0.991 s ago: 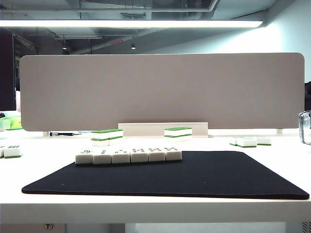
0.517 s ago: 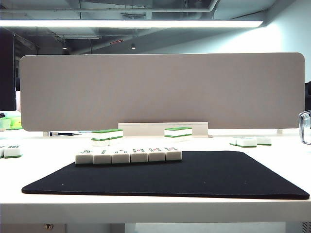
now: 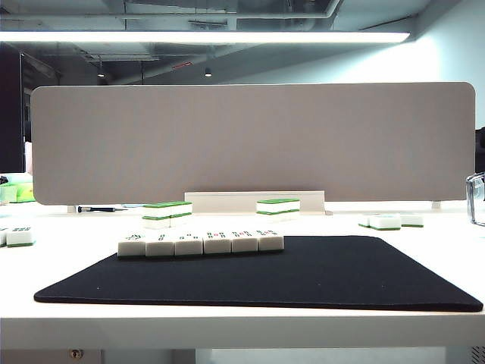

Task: Align six mahjong tiles in a row on the table.

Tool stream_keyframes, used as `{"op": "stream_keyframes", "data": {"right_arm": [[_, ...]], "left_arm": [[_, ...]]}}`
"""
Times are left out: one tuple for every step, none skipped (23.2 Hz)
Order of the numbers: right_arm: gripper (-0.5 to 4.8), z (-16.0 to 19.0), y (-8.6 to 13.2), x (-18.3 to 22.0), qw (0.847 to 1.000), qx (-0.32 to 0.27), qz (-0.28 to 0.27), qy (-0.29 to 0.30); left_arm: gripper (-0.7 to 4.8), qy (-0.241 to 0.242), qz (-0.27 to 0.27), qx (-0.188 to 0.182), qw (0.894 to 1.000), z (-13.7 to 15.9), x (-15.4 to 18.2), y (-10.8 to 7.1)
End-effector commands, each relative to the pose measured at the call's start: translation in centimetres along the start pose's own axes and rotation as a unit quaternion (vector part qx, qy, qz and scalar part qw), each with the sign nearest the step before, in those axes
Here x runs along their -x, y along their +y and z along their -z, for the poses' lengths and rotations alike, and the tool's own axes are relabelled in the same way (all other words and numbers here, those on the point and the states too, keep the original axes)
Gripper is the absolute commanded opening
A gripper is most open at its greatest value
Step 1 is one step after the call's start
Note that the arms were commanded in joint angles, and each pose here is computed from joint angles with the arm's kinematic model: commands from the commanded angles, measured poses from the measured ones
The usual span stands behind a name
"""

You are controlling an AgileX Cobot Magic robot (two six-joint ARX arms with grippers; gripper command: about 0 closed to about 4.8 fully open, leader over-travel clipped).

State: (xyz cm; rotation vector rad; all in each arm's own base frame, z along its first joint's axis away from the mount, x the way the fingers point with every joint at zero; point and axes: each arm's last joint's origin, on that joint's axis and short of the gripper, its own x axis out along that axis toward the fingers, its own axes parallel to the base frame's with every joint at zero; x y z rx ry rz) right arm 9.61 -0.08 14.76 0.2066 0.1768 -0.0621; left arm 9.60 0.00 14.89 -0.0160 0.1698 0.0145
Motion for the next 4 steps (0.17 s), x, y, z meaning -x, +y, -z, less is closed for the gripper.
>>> {"op": "stream_keyframes", "data": {"right_arm": [[-0.01,-0.04,0.01,0.04,1.0,0.002,-0.001,-0.004],[-0.01,-0.03,0.01,0.04,1.0,0.002,-0.001,-0.004],[-0.01,-0.03,0.01,0.04,1.0,0.001,-0.001,-0.004],[-0.01,-0.03,0.01,0.04,1.0,0.001,-0.001,-0.004]], "left_arm": [[-0.06,0.006,0.0,0.0,1.0,0.15,-0.01,0.0],[-0.06,0.006,0.0,0.0,1.0,0.15,-0.01,0.0],[-0.06,0.006,0.0,0.0,1.0,0.15,-0.01,0.0],[-0.06,0.006,0.0,0.0,1.0,0.15,-0.01,0.0]]}}
